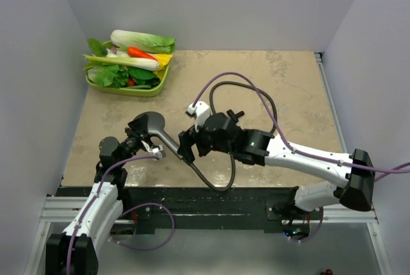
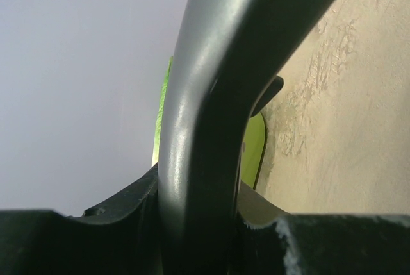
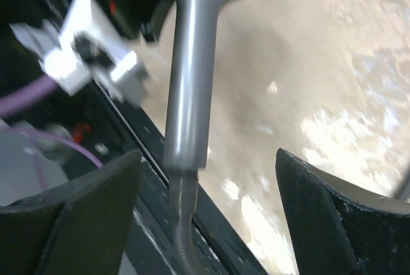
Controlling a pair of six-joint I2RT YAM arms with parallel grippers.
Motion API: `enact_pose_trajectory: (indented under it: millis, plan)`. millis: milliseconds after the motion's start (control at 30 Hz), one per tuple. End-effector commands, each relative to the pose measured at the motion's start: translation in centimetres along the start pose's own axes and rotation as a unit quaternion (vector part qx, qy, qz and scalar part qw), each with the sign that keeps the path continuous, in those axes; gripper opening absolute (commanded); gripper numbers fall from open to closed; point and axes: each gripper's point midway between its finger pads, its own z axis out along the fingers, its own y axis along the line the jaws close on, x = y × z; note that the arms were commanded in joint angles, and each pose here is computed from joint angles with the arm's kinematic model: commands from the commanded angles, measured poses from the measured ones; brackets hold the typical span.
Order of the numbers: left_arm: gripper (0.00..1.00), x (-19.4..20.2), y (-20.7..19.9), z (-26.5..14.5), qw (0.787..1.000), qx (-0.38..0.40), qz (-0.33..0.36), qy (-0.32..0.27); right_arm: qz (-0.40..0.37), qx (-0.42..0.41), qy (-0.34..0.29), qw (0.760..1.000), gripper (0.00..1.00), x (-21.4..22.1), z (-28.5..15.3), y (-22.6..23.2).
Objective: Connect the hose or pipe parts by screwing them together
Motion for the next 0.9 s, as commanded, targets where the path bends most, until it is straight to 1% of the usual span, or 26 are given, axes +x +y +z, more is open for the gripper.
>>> enact_pose_trajectory:
  millis: [0,33,67,200,233,267,400,433,500,600,633,700,733,800,833,867]
  plan:
    - [0.00,-1.5,4.2,0.1,0.998,-0.057,0.026,-0.030,-0.140,0.125,0.046,0.981,0.86,2.7,-2.0,-1.7]
    - [0.00,-1.6,4.2,0.2,0.998,-0.055,0.024,-0.030,-0.155,0.141,0.043,0.977,0.86,2.6,-1.9,-1.6]
    - [0.00,-1.6,4.2,0.2,0.998,-0.055,0.024,-0.030,-0.176,0.134,0.050,0.974,0.85,3.4,-2.1,-0.3]
    - [0.00,-1.5,4.1,0.2,0.998,-0.055,0.024,-0.029,-0.220,0.155,0.057,0.961,0.82,4.1,-1.7,1.1]
    - [0.00,-1.5,4.1,0.2,0.998,-0.055,0.024,-0.029,-0.225,0.157,0.052,0.960,0.82,3.7,-1.7,1.6]
    - [0.00,-1.5,4.2,0.2,0.998,-0.055,0.024,-0.030,-0.240,0.170,0.056,0.954,0.79,4.0,-1.4,1.6]
    - [0.00,-1.6,4.3,0.1,0.998,-0.056,0.024,-0.031,-0.268,0.199,0.048,0.941,0.69,3.8,-0.9,1.8]
    - [0.00,-1.6,4.4,0.1,0.998,-0.057,0.024,-0.029,-0.272,0.203,0.046,0.940,0.65,3.8,-0.7,1.9]
    - [0.00,-1.6,4.4,0.2,0.998,-0.057,0.025,-0.029,-0.282,0.211,0.048,0.935,0.62,4.1,-0.3,2.0]
    - [0.00,-1.5,4.4,0.2,0.998,-0.056,0.024,-0.028,-0.288,0.215,0.051,0.932,0.53,4.3,0.2,2.0]
    - [0.00,-1.5,4.4,0.2,0.998,-0.056,0.023,-0.028,-0.289,0.213,0.051,0.932,0.47,4.4,0.3,2.1]
    - [0.00,-1.6,4.5,0.2,0.998,-0.056,0.023,-0.030,-0.286,0.207,0.046,0.935,0.41,4.3,0.5,2.5]
    - [0.00,-1.6,4.6,0.2,0.998,-0.057,0.024,-0.030,-0.284,0.204,0.047,0.936,0.32,4.5,0.6,2.5]
    - [0.00,-1.6,4.6,0.2,0.998,-0.058,0.024,-0.030,-0.274,0.197,0.039,0.941,0.22,4.4,0.8,2.8]
    - [0.00,-1.6,4.7,0.2,0.998,-0.058,0.024,-0.030,-0.271,0.192,0.038,0.943,0.14,4.5,0.7,2.9]
    - [0.00,-1.6,4.7,0.2,0.998,-0.058,0.024,-0.029,-0.266,0.185,0.037,0.945,0.11,4.5,0.7,3.1]
